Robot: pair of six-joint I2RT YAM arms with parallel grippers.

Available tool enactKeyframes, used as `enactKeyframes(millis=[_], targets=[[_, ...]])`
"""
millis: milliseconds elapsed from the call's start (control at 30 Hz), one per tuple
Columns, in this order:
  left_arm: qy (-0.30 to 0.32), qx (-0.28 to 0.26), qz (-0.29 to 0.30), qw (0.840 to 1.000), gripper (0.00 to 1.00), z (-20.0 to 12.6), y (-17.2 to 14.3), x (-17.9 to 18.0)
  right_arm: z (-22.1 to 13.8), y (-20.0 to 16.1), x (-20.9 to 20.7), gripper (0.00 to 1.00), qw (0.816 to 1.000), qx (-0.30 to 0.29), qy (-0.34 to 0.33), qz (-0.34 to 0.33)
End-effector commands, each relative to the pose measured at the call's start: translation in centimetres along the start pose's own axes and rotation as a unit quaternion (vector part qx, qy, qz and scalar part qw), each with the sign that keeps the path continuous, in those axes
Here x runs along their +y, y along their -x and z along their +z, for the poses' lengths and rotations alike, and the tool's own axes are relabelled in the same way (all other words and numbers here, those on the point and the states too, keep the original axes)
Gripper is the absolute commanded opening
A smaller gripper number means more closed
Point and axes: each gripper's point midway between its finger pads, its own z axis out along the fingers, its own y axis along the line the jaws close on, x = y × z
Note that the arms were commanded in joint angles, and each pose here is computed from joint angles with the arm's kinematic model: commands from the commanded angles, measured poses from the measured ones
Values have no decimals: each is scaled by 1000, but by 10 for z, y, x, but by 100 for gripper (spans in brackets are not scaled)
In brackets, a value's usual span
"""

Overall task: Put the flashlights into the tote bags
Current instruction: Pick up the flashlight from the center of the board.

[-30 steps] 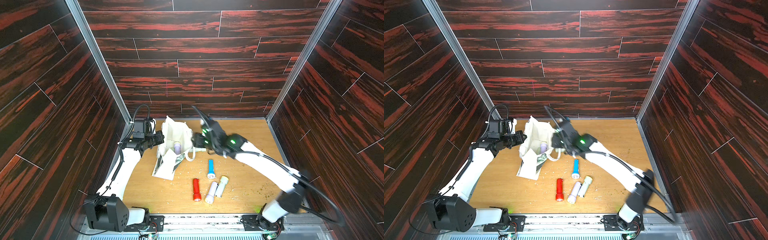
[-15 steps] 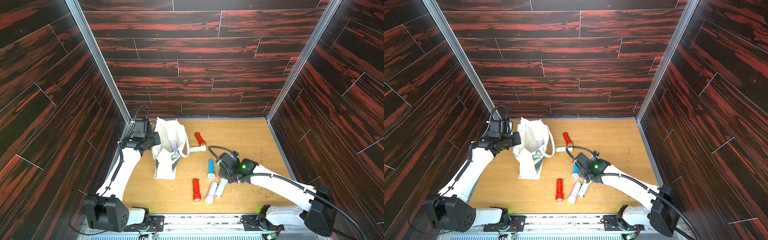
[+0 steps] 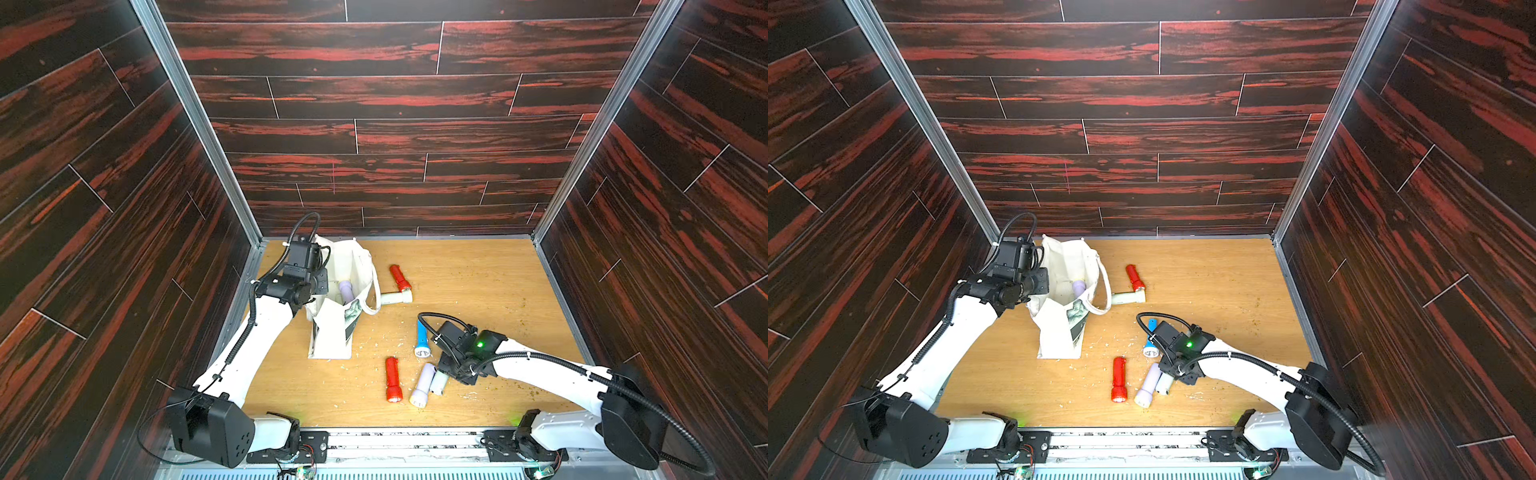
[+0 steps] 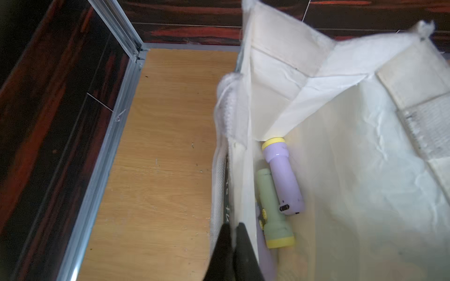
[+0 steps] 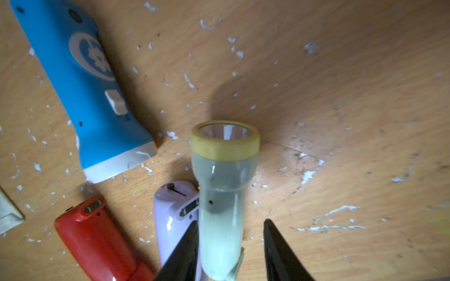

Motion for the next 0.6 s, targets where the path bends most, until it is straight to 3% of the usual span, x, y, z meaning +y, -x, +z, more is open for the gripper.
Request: enactKeyframes(millis=[0, 300, 567], targets=[[12, -19, 10, 1000, 0, -16, 12, 5, 10, -7, 1, 46, 1000, 18, -7, 0], [8, -39, 1, 999, 0, -25, 35, 2, 25, -16, -15, 48, 999, 33, -38, 6], [-2, -33, 7, 999, 0, -17, 32, -3, 36, -19, -14, 51, 998, 40, -37, 4]])
